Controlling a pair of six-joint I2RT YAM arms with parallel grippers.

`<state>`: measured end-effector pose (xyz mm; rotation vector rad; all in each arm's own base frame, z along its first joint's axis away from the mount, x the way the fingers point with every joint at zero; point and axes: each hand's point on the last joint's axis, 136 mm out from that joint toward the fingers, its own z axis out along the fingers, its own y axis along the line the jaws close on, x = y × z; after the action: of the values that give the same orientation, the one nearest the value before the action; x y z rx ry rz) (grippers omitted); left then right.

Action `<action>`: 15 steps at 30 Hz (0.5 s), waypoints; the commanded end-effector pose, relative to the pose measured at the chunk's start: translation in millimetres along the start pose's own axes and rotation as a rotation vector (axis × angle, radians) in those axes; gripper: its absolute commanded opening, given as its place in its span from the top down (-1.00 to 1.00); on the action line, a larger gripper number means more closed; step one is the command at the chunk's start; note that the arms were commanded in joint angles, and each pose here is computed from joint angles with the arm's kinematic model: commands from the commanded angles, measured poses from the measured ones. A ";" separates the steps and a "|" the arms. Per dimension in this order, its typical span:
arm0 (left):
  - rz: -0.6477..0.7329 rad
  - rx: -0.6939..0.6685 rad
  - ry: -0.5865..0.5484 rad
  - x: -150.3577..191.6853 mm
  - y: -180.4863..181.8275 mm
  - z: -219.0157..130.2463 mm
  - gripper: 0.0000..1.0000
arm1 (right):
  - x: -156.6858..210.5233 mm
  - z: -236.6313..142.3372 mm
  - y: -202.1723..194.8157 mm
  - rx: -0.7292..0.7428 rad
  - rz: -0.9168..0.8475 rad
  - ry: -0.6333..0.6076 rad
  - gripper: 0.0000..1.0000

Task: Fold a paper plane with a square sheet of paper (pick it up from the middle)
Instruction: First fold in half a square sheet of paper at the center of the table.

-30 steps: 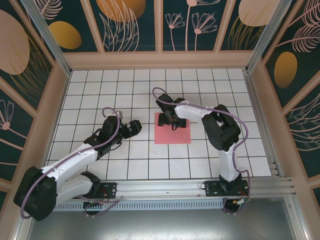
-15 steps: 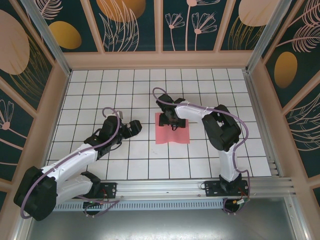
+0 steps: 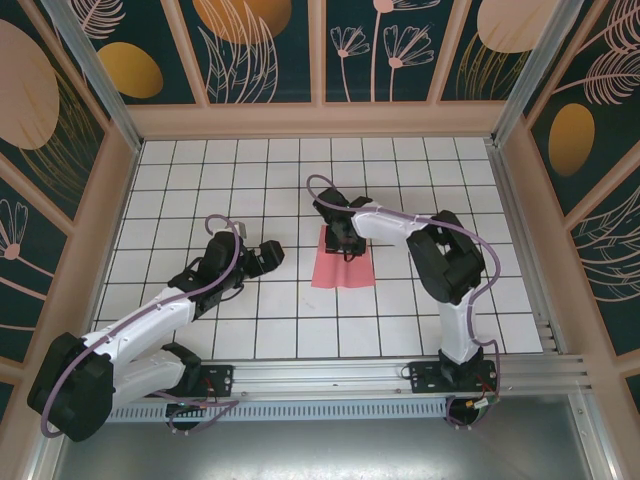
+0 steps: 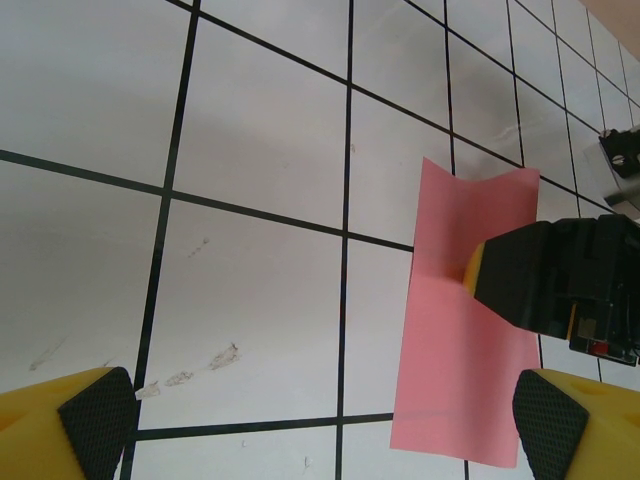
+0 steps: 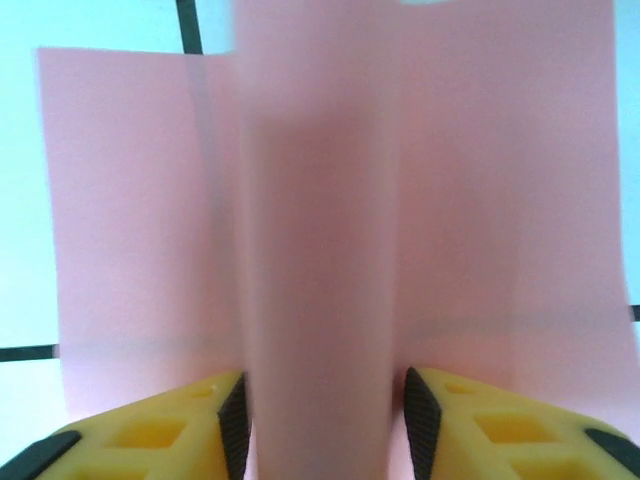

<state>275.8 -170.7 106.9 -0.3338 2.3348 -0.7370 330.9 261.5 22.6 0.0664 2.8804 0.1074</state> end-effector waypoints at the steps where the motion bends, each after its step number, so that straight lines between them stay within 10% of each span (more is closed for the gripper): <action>1: 0.012 0.018 -0.017 -8.1 -8.8 -4.1 -0.97 | -6.1 -25.9 7.7 -0.067 0.016 -0.036 0.14; 15: -0.041 0.013 -0.087 -22.2 -10.1 -18.6 -0.97 | -28.1 -131.1 103.3 -0.906 0.090 -0.056 0.26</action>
<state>275.4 -165.0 116.6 -0.3597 2.3006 -0.7312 328.0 328.1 122.0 0.0883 2.6493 1.0057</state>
